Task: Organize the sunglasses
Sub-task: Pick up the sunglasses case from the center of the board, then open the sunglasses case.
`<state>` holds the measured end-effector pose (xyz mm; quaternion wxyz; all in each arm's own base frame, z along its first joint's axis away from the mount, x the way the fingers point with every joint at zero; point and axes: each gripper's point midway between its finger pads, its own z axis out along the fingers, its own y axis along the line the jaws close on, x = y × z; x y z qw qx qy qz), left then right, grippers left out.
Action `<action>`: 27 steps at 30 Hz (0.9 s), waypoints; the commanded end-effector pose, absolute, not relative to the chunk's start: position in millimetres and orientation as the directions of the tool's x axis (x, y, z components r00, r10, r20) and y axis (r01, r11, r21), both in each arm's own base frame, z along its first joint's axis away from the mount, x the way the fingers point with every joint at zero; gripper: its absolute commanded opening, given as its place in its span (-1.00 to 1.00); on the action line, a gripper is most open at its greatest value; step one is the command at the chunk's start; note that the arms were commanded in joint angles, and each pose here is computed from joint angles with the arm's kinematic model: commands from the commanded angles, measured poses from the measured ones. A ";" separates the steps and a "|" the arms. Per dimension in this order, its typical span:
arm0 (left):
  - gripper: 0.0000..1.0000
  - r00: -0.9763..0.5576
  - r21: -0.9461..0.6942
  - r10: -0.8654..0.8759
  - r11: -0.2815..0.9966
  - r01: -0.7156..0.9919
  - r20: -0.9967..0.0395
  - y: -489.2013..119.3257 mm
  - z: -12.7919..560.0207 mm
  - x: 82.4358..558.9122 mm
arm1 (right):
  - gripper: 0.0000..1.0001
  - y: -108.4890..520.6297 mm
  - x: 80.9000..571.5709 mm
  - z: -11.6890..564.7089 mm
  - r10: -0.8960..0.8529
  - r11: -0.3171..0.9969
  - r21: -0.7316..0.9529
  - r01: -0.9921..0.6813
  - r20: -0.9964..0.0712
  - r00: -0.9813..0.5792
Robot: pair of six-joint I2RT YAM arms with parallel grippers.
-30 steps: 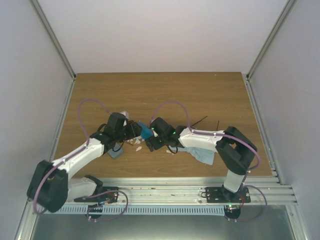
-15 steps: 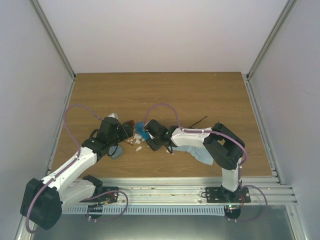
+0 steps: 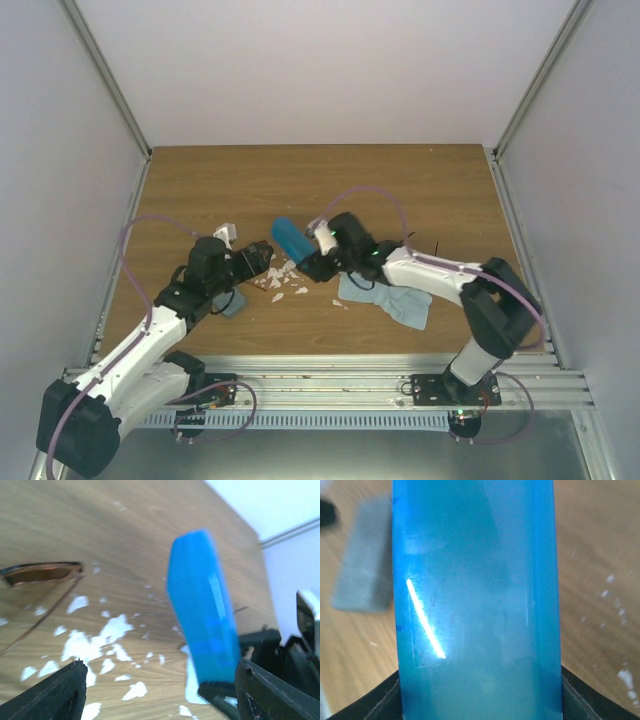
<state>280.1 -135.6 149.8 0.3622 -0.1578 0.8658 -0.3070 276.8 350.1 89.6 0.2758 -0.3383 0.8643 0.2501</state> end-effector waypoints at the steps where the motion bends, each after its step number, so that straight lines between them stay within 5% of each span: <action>1: 0.63 -0.646 -0.725 -0.457 0.651 0.225 -0.612 -166.9 207.2 281.9 | 0.07 352.3 280.3 182.0 -0.220 0.447 0.490 -0.749 -0.751 -0.623; 13: 0.75 -0.586 -0.673 -0.341 0.259 0.693 -0.735 -221.8 300.7 239.4 | 0.10 335.3 238.3 279.1 -0.097 0.048 0.676 -0.735 -0.729 -0.677; 27: 0.73 -0.564 -0.668 -0.389 0.218 0.712 -0.728 -223.8 325.0 247.3 | 0.10 335.7 217.9 293.6 -0.146 -0.080 0.710 -0.699 -0.703 -0.697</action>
